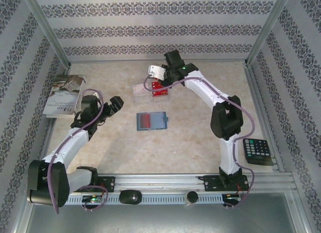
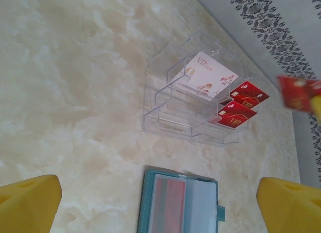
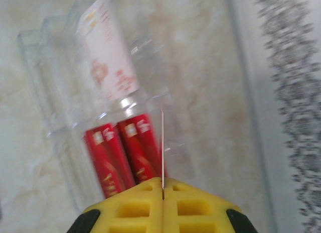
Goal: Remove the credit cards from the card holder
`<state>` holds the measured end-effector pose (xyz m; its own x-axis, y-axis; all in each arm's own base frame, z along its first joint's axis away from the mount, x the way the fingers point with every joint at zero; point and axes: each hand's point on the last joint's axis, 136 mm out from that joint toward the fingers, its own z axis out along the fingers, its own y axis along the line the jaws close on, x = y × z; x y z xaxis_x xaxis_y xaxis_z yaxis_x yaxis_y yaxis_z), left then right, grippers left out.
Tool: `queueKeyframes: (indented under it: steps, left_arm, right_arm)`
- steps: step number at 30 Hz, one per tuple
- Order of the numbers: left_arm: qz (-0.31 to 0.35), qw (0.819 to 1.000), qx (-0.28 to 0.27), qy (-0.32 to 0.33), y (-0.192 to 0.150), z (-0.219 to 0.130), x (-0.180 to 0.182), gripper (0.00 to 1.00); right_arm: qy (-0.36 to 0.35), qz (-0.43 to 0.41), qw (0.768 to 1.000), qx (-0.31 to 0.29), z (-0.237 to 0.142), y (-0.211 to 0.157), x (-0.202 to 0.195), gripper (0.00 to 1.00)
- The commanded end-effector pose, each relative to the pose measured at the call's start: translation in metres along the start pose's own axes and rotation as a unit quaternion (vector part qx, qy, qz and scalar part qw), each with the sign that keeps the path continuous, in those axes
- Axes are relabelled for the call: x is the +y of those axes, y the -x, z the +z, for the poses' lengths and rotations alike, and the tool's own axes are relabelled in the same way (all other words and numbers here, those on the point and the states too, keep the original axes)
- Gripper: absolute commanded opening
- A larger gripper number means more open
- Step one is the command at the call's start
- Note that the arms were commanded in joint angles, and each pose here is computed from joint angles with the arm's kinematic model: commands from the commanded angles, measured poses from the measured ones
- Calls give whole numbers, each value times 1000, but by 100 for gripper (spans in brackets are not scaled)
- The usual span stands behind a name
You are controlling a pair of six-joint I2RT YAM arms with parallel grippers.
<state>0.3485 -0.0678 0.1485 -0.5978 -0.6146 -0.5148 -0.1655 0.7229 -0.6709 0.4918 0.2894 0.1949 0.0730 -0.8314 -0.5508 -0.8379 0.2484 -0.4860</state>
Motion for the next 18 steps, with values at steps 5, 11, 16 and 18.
queueKeyframes:
  steps: [5, 11, 16, 18]
  left_arm:
    - [-12, 1000, -24, -12, 17, 1, -7, 100]
    - [-18, 999, -33, -12, 22, 0, -9, 100]
    - [-28, 999, -28, -7, 19, 4, -5, 100]
    - [-31, 999, -22, -13, 17, 6, -6, 99]
  right_arm:
    - [-148, 107, 971, -154, -50, 37, -83, 0]
    - [-214, 167, 952, -140, -44, 42, -95, 0]
    - [-157, 227, 934, -225, -78, 53, -96, 0]
    - [-83, 203, 944, -245, -81, 57, -80, 0]
